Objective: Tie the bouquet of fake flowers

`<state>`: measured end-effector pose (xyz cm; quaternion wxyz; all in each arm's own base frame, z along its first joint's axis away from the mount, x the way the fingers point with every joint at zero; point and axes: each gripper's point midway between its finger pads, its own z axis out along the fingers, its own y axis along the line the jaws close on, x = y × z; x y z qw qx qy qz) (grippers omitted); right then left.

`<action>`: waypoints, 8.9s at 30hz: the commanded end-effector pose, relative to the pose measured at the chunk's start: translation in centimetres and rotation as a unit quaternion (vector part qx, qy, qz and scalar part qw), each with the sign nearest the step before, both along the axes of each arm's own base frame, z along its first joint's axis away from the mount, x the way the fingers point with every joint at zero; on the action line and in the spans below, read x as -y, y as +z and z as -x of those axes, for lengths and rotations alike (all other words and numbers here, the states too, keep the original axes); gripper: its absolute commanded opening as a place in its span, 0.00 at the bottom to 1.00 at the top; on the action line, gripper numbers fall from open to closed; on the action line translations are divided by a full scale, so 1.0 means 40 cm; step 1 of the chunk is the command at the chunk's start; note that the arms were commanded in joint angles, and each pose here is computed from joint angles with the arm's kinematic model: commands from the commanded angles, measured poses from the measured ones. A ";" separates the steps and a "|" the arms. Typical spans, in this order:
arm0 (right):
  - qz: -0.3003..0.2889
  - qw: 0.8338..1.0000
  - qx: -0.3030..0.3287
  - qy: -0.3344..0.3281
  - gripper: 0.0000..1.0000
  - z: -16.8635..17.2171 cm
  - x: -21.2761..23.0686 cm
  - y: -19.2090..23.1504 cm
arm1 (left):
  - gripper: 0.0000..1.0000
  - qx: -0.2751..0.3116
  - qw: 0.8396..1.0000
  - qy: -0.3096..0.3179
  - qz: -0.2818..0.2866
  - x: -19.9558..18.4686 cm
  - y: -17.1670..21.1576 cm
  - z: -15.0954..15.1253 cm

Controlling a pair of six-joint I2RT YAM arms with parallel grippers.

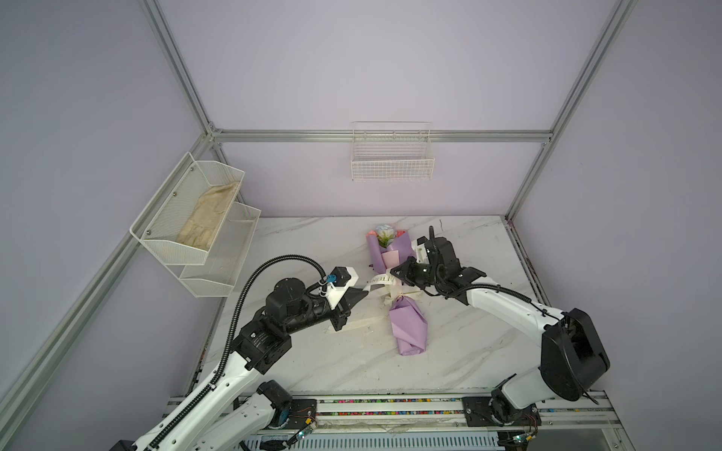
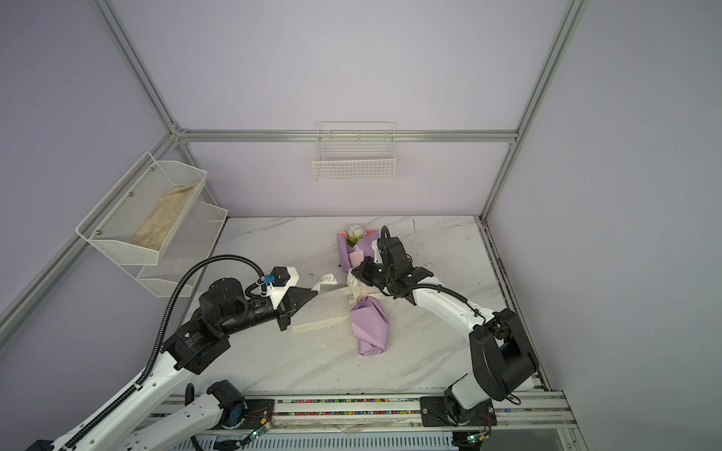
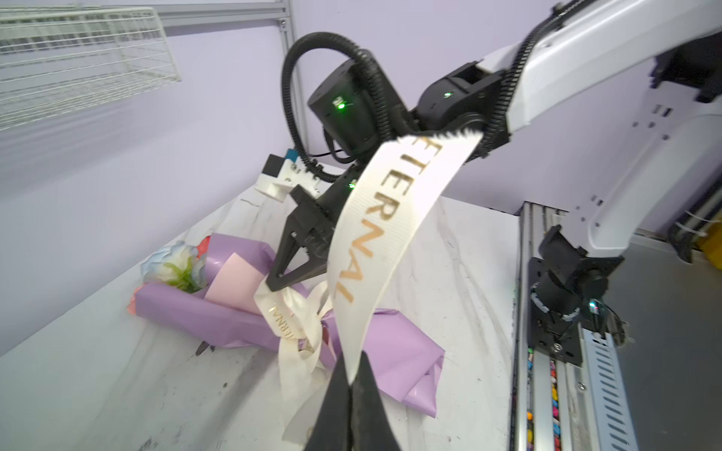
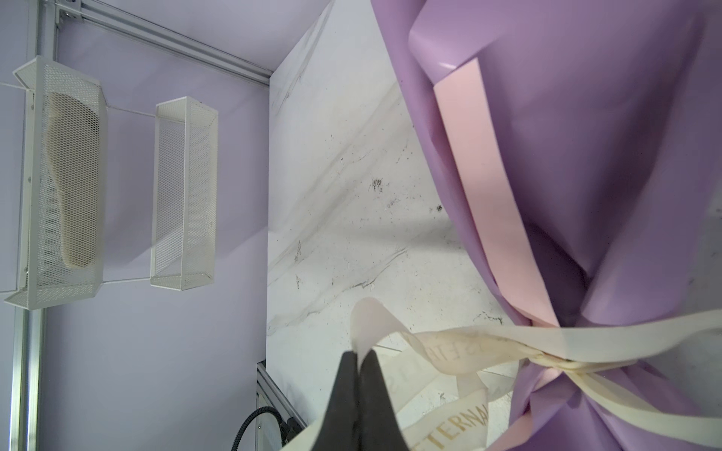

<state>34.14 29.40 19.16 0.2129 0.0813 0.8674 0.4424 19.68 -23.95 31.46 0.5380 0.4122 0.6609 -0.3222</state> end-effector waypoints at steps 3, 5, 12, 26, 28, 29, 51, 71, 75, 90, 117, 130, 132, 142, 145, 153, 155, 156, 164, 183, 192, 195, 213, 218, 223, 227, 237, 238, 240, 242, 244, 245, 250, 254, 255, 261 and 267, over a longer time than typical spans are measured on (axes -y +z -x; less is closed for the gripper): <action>-0.013 1.000 -0.001 0.026 0.00 -0.011 -0.020 0.028 | 0.00 0.000 0.994 -0.105 -0.022 0.077 0.005 0.083; -0.018 0.999 0.001 0.037 0.00 -0.009 -0.027 0.034 | 0.00 0.004 0.992 -0.124 -0.027 0.118 0.009 0.092; -0.032 0.998 0.004 0.062 0.00 -0.014 -0.026 0.050 | 0.00 0.013 0.977 -0.191 -0.096 0.319 -0.050 0.094; -0.028 0.997 -0.004 0.067 0.00 -0.013 0.011 0.048 | 0.00 0.054 0.971 -0.173 -0.154 0.583 -0.136 -0.021; -0.023 0.998 -0.007 0.063 0.00 -0.016 0.019 0.041 | 0.01 0.060 0.972 -0.166 -0.156 0.604 -0.149 -0.041; -0.022 0.998 -0.006 0.061 0.00 -0.018 0.022 0.040 | 0.04 0.060 0.972 -0.162 -0.158 0.611 -0.152 -0.048; -0.035 0.997 -0.007 0.072 0.00 0.001 0.023 0.029 | 0.51 -0.221 0.970 0.075 0.060 0.176 -0.180 -0.171; -0.045 0.996 -0.007 0.077 0.00 0.012 0.022 0.040 | 0.47 -0.262 0.956 0.044 0.122 0.269 -0.215 -0.342; -0.046 0.996 -0.008 0.079 0.00 0.014 0.021 0.036 | 0.47 -0.258 0.958 0.035 0.123 0.278 -0.208 -0.350; 0.021 0.999 -0.018 -0.022 0.37 0.055 0.138 0.019 | 0.00 -0.259 0.958 0.041 0.118 0.255 -0.228 -0.349; -0.127 0.863 -0.332 -0.360 0.53 0.308 0.349 -0.354 | 0.00 -0.270 0.957 0.018 0.102 0.254 -0.239 -0.318; -0.125 0.893 -0.189 -0.388 0.00 0.174 0.401 -0.258 | 0.00 -0.281 0.955 0.042 0.083 0.226 -0.265 -0.308; -0.104 0.900 -0.168 -0.388 0.00 0.155 0.427 -0.238 | 0.00 -0.281 0.955 0.058 0.082 0.207 -0.270 -0.306; 0.011 0.930 -0.080 -0.358 0.00 0.033 0.523 -0.135 | 0.00 -0.301 0.942 0.127 0.079 0.128 -0.335 -0.300; 0.050 0.924 -0.071 -0.372 0.00 0.017 0.567 -0.125 | 0.00 -0.319 0.933 0.149 0.074 0.109 -0.379 -0.296; 0.104 0.928 -0.020 -0.356 0.00 0.016 0.600 -0.080 | 0.01 -0.334 0.922 0.180 0.075 0.064 -0.426 -0.267; 0.125 0.923 -0.036 -0.362 0.00 0.032 0.613 -0.106 | 0.01 -0.343 0.917 0.191 0.071 0.056 -0.447 -0.266; 0.128 0.924 -0.043 -0.357 0.00 0.038 0.611 -0.119 | 0.01 -0.348 0.914 0.198 0.070 0.050 -0.458 -0.267; 0.116 0.956 -0.026 -0.269 0.00 0.021 0.542 -0.121 | 0.32 -0.384 0.891 0.237 0.043 0.009 -0.550 -0.239; 0.100 0.973 0.047 -0.201 0.00 0.020 0.497 -0.034 | 0.58 -0.137 0.985 0.109 -0.007 0.067 -0.206 -0.275; 0.087 0.974 0.052 -0.201 0.00 0.005 0.489 -0.020 | 0.51 -0.145 0.980 0.027 -0.135 0.250 -0.288 -0.395; 0.083 0.975 0.053 -0.197 0.00 0.001 0.484 -0.017 | 0.49 -0.146 0.974 0.010 -0.171 0.273 -0.318 -0.404; 0.071 0.979 0.046 -0.187 0.00 -0.012 0.468 -0.023 | 0.39 -0.159 0.953 0.002 -0.258 0.314 -0.422 -0.445; 0.071 0.979 0.038 -0.186 0.00 -0.012 0.466 -0.037 | 0.34 -0.166 0.951 -0.013 -0.262 0.323 -0.435 -0.436; 0.068 0.980 0.034 -0.184 0.00 -0.012 0.463 -0.042 | 0.29 -0.170 0.947 -0.017 -0.271 0.327 -0.445 -0.435; 0.068 0.980 0.032 -0.184 0.00 -0.012 0.463 -0.045 | 0.20 -0.167 0.948 -0.022 -0.270 0.331 -0.437 -0.434; 0.069 0.979 0.033 -0.190 0.00 -0.014 0.467 -0.041 | 0.00 -0.167 0.951 -0.023 -0.258 0.317 -0.384 -0.407; 0.068 0.979 0.032 -0.190 0.00 -0.015 0.466 -0.040 | 0.00 -0.166 0.952 -0.024 -0.255 0.316 -0.375 -0.403; 0.065 0.979 0.033 -0.188 0.00 -0.020 0.464 -0.035 | 0.00 -0.165 0.953 -0.021 -0.253 0.310 -0.368 -0.398; 0.062 0.980 0.032 -0.186 0.00 -0.024 0.459 -0.033 | 0.00 -0.166 0.953 -0.020 -0.251 0.305 -0.365 -0.391; 0.056 0.981 0.032 -0.184 0.00 -0.030 0.454 -0.027 | 0.00 -0.168 0.954 -0.017 -0.247 0.300 -0.360 -0.385; 0.052 0.981 0.033 -0.182 0.00 -0.032 0.452 -0.023 | 0.00 -0.170 0.955 -0.016 -0.244 0.298 -0.362 -0.382; 0.036 0.982 0.046 -0.181 0.00 -0.052 0.442 0.016 | 0.00 -0.179 0.959 -0.013 -0.219 0.299 -0.349 -0.367; 0.025 0.982 0.051 -0.180 0.00 -0.071 0.437 0.038 | 0.00 -0.180 0.963 -0.004 -0.200 0.294 -0.328 -0.360; 0.018 0.983 0.050 -0.178 0.00 -0.074 0.432 0.042 | 0.00 -0.179 0.964 -0.003 -0.197 0.293 -0.324 -0.358; -0.009 0.985 0.042 -0.166 0.00 -0.074 0.412 0.040 | 0.00 -0.175 0.967 0.010 -0.183 0.280 -0.295 -0.350; -0.007 0.984 0.029 -0.173 0.00 -0.091 0.414 0.012 | 0.00 -0.191 0.966 -0.013 -0.174 0.270 -0.296 -0.303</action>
